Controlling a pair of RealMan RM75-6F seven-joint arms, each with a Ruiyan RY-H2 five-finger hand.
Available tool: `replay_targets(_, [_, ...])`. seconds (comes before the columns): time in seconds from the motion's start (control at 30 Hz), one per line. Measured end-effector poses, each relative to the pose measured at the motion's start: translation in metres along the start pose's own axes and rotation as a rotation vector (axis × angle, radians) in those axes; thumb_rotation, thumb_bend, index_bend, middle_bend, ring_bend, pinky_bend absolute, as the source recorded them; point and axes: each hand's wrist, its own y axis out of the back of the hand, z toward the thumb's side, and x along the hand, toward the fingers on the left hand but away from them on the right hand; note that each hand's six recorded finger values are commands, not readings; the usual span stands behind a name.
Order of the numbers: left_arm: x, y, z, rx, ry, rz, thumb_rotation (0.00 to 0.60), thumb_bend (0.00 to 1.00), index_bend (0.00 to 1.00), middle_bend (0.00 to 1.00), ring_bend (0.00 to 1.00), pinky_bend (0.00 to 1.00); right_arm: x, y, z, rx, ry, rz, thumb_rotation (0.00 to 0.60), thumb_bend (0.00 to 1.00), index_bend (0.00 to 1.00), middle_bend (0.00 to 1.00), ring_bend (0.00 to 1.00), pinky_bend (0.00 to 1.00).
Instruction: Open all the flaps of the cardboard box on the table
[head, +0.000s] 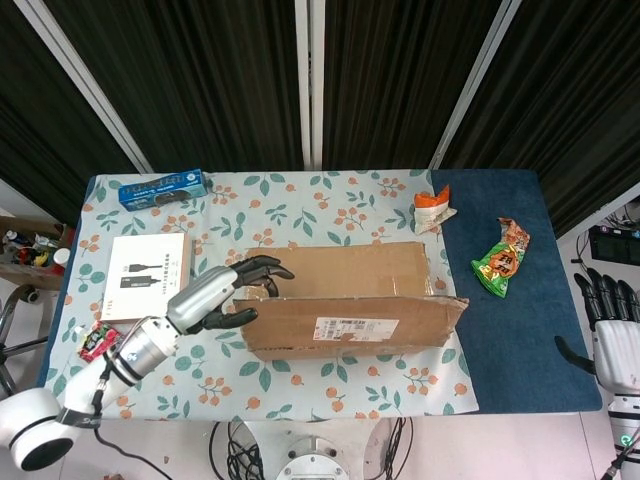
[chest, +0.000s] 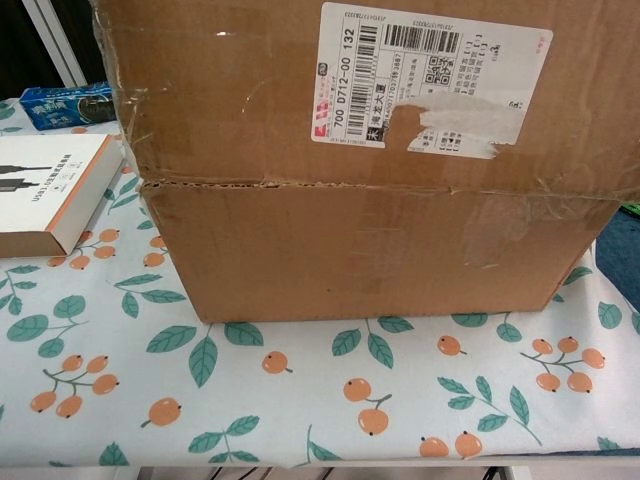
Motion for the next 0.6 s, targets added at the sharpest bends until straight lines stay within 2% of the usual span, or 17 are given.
replay_targets(0.23, [-0.028, 0.005, 0.008, -0.030, 0.042, -0.024, 0.000, 0.00, 0.18, 0.64, 0.22, 0.18, 0.002, 0.001, 0.007, -0.003, 0.026, -0.004, 0.600, 0.13, 0.00, 0.00, 0.00, 0.00])
replay_targets(0.4, [-0.044, 0.007, 0.002, -0.041, 0.082, -0.025, 0.000, 0.00, 0.17, 0.65, 0.23, 0.18, 0.004, 0.000, 0.012, -0.007, 0.042, 0.004, 0.600, 0.13, 0.00, 0.00, 0.00, 0.00])
replay_targets(0.5, [-0.049, 0.008, -0.003, -0.033, 0.097, -0.016, 0.000, 0.00, 0.17, 0.64, 0.23, 0.18, 0.003, 0.000, 0.017, -0.013, 0.059, 0.007, 0.600, 0.13, 0.00, 0.00, 0.00, 0.00])
replay_targets(0.57, [-0.052, 0.010, -0.006, -0.021, 0.104, -0.004, 0.001, 0.00, 0.17, 0.57, 0.23, 0.18, 0.002, 0.002, 0.024, -0.018, 0.080, 0.005, 0.600, 0.13, 0.00, 0.00, 0.00, 0.00])
replay_targets(0.6, [-0.055, 0.011, -0.008, -0.012, 0.108, 0.009, 0.017, 0.00, 0.17, 0.49, 0.23, 0.18, 0.002, 0.003, 0.027, -0.019, 0.091, 0.004, 0.600, 0.13, 0.00, 0.00, 0.00, 0.00])
